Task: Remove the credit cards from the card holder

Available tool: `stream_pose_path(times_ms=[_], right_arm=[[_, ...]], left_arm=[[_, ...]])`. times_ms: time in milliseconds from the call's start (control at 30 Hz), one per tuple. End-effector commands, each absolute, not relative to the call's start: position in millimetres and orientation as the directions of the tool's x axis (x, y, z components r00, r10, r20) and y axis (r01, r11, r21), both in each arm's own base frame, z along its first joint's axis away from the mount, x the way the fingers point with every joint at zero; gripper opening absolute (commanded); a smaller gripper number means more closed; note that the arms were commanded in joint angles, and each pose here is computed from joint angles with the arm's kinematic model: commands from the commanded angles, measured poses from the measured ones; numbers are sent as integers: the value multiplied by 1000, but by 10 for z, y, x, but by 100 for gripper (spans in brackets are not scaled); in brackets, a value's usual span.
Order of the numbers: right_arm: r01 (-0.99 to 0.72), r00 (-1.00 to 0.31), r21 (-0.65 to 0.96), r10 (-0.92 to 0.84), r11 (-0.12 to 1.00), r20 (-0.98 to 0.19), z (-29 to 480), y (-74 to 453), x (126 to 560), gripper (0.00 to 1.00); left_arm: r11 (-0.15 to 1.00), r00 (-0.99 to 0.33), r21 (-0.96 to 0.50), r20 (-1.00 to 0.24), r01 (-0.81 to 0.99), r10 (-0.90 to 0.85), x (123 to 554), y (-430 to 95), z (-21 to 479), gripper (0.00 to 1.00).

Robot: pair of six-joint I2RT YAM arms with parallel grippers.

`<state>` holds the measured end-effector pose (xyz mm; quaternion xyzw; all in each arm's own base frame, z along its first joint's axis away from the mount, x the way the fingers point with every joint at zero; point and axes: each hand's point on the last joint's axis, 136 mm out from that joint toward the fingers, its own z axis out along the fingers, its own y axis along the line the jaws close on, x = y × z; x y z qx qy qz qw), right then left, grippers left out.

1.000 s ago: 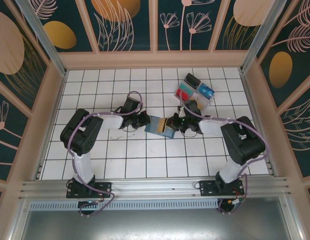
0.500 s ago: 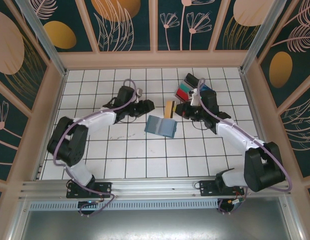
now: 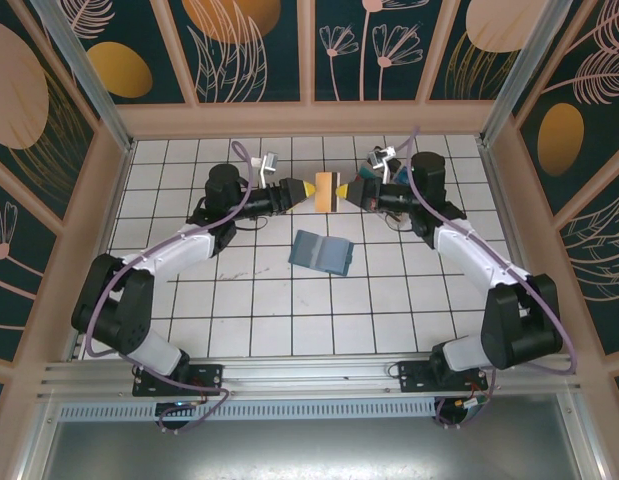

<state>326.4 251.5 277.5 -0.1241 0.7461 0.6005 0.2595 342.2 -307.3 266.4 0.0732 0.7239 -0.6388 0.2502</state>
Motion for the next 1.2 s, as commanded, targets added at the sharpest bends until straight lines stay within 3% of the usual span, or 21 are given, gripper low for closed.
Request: stream_pose_path(times_ms=[0,167,367,500,733,900,967,1033,1067,1133,1167], right_arm=[[-561,-813,816,91,139,-574,3045,2576,3210,0],[-560,-820,822,73,99,-567,3074,2641,3196,0],[-545,-829,833,89,93,-552,3082,2697,3212,0],[-535,-830,838,116,109,-546,3101,2778,3250,10],[-533,-826,839,150,108,-544,3160,2813,3354,10],[-522,-835,845,136,111,-534,3136,2861,3395,20],[-522,-833,845,141,119,-535,3128,2855,3412,16],[-524,-830,841,143,134,-540,3116,2846,3432,2],[-525,-824,837,153,156,-545,3108,2823,3461,0],[-523,-812,822,162,227,-561,3047,2738,3541,0],[-528,-798,802,159,278,-581,3005,2678,3591,0]], left_arm=[[66,-843,-862,-506,503,-182,3339,-3145,2896,62],[23,-848,-865,-495,500,-187,3356,-3169,2945,41],[-10,-844,-865,-487,502,-225,3386,-3156,3034,0],[-26,-851,-876,-460,481,-256,3408,-3138,3037,0],[-45,-862,-886,-435,461,-261,3387,-3125,3001,0],[-41,-862,-890,-428,454,-272,3401,-3113,2991,0],[-34,-862,-892,-425,450,-276,3413,-3114,2975,0],[-21,-862,-896,-420,444,-284,3440,-3110,2952,0],[-6,-861,-899,-417,437,-291,3467,-3098,2925,0],[50,-859,-908,-410,416,-306,3538,-3063,2820,13],[100,-860,-915,-401,390,-315,3590,-3027,2711,24]])
